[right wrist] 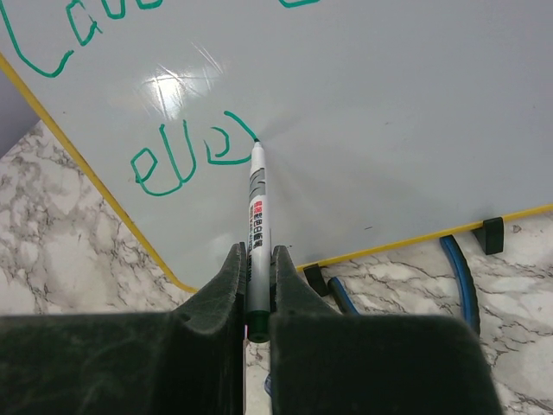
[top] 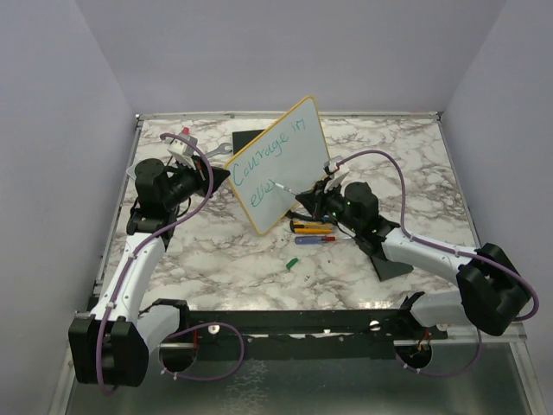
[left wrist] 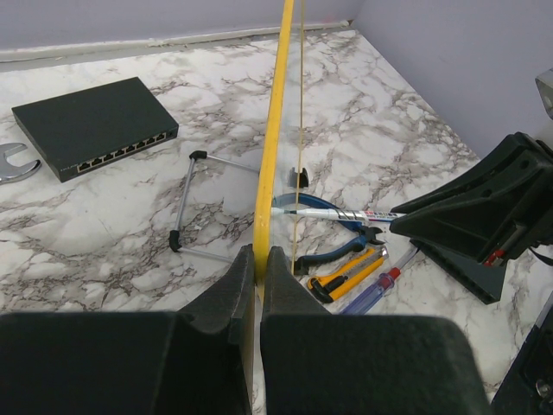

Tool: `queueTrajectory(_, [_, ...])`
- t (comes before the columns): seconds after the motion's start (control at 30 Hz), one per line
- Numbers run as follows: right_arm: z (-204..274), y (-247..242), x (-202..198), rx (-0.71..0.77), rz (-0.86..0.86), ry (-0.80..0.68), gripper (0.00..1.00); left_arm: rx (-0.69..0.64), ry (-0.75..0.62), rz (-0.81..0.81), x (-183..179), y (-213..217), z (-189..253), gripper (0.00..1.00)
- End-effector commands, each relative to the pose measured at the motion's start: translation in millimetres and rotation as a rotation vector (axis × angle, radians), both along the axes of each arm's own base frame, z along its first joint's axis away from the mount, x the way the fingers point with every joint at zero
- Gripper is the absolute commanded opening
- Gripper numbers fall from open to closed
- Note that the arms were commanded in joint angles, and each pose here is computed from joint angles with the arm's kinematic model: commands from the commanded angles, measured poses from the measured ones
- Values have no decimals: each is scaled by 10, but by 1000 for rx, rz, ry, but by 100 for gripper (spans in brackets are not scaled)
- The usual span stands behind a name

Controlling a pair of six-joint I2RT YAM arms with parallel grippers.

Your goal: Write a sentence on the whiteboard

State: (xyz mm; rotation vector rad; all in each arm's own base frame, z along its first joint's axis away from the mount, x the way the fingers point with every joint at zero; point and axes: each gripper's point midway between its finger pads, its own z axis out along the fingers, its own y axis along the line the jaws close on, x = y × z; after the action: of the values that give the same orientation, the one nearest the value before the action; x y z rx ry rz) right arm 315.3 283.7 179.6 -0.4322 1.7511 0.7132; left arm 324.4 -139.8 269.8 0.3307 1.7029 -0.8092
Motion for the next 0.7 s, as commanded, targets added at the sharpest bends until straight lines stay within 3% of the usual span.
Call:
queueTrajectory(0.0, [-184,-90,-2,-39,-35,43,0,4,-32,-20,-43,-31,56,0])
queueTrajectory(0.67, [283,75,134,-36,15,-59,1,4,-33,-21,-44,-32,59,0])
